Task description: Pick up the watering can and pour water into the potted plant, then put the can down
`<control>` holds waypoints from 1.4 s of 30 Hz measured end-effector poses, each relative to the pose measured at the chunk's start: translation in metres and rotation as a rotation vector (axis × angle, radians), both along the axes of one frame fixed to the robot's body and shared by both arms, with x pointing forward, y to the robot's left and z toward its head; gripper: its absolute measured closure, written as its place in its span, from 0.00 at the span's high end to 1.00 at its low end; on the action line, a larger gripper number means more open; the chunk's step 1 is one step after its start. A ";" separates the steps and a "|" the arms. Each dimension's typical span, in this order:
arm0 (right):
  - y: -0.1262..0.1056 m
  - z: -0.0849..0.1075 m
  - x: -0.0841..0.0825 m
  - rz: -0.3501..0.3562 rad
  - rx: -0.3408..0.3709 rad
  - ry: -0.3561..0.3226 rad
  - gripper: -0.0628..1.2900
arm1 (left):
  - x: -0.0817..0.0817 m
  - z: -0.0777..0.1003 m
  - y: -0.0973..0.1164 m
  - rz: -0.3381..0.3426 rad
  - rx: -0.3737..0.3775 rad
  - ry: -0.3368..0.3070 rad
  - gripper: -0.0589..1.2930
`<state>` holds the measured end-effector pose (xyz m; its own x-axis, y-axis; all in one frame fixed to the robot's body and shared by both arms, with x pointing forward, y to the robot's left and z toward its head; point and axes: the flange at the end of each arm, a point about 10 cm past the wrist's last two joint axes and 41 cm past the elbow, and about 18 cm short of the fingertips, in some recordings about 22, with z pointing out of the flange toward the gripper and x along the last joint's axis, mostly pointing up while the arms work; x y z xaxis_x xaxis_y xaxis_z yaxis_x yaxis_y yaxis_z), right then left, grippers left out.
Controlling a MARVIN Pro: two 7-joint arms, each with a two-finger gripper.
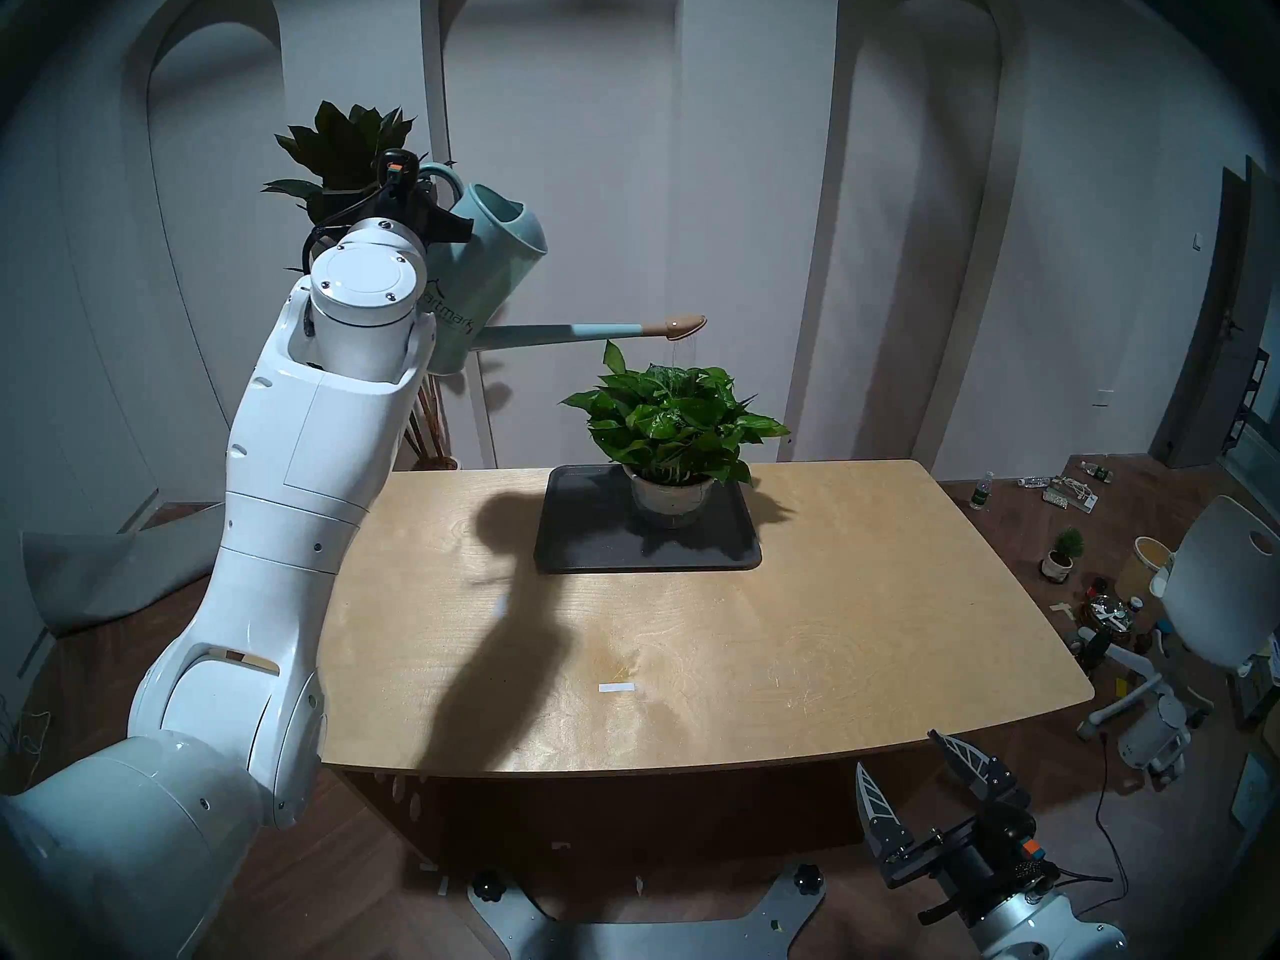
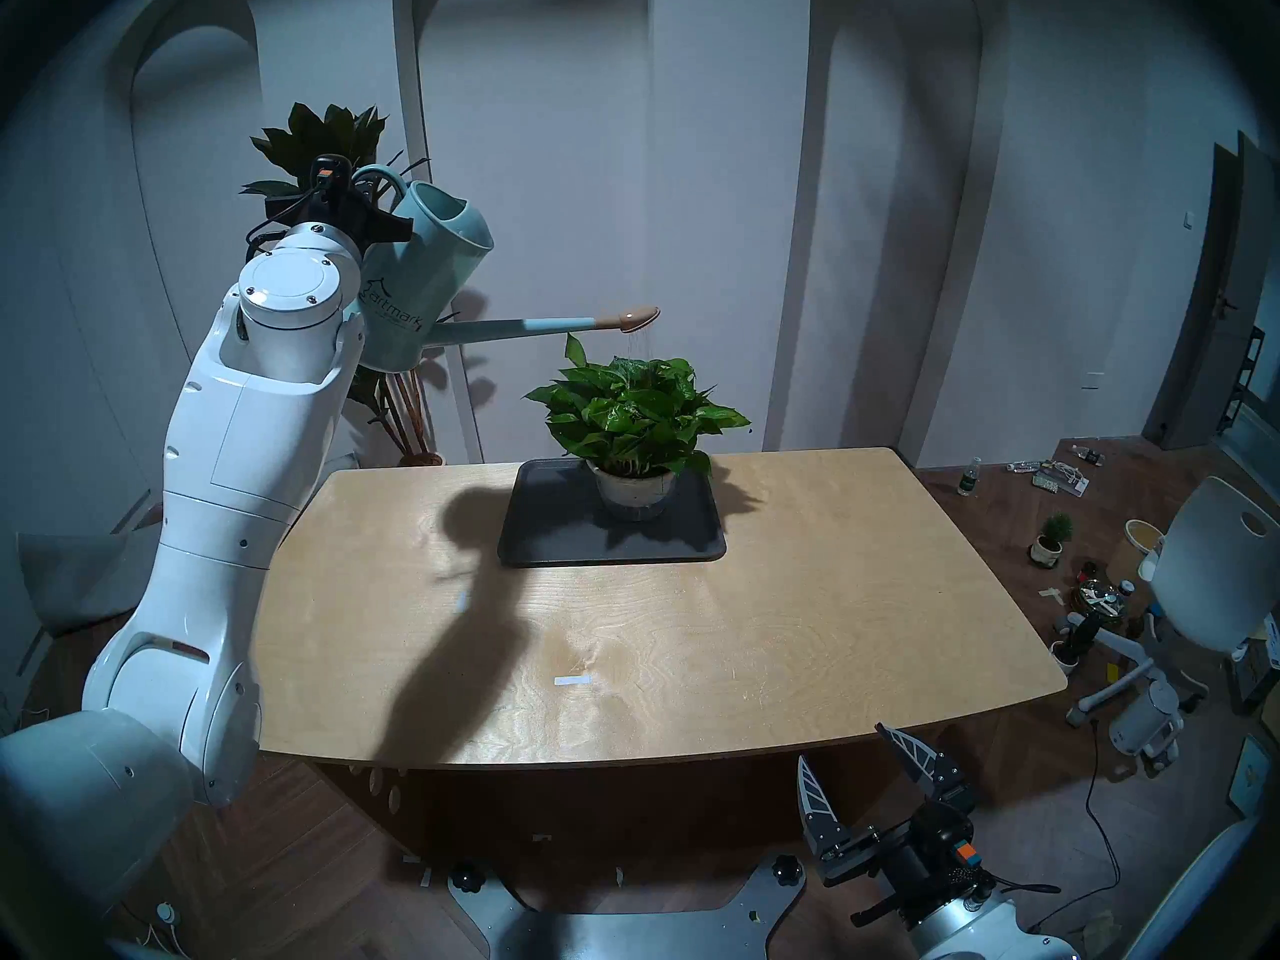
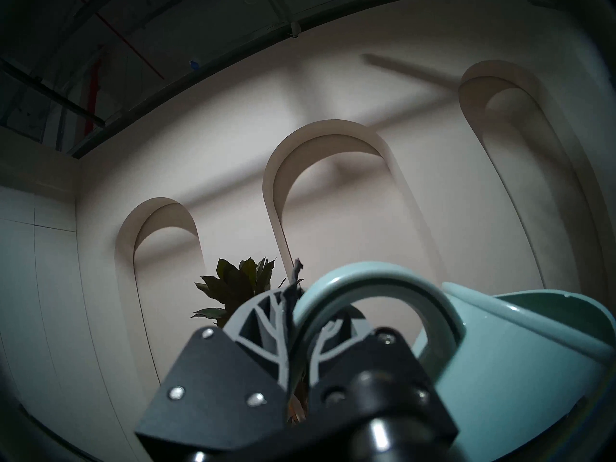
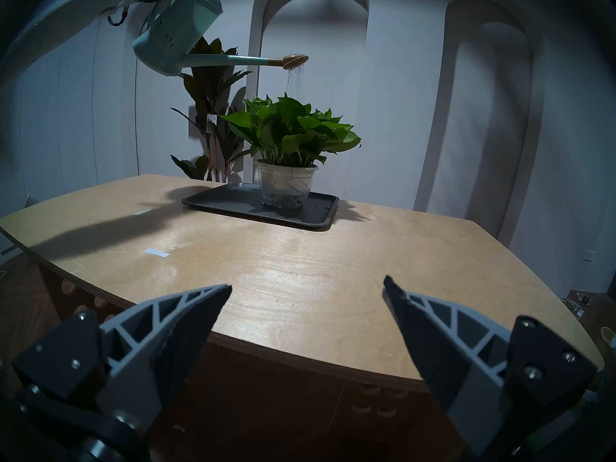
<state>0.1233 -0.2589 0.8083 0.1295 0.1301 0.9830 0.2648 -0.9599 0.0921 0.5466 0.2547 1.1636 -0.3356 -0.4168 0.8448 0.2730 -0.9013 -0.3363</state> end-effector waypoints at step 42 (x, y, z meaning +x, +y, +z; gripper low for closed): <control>0.001 0.005 -0.003 0.003 -0.001 -0.001 0.95 | 0.018 0.002 0.022 -0.039 0.188 -0.099 0.08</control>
<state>0.1207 -0.2574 0.8134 0.1281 0.1313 0.9830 0.2676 -0.9590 0.0932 0.5645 0.2770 1.1656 -0.4316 -0.5489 0.7159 0.2792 -0.8359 -0.4726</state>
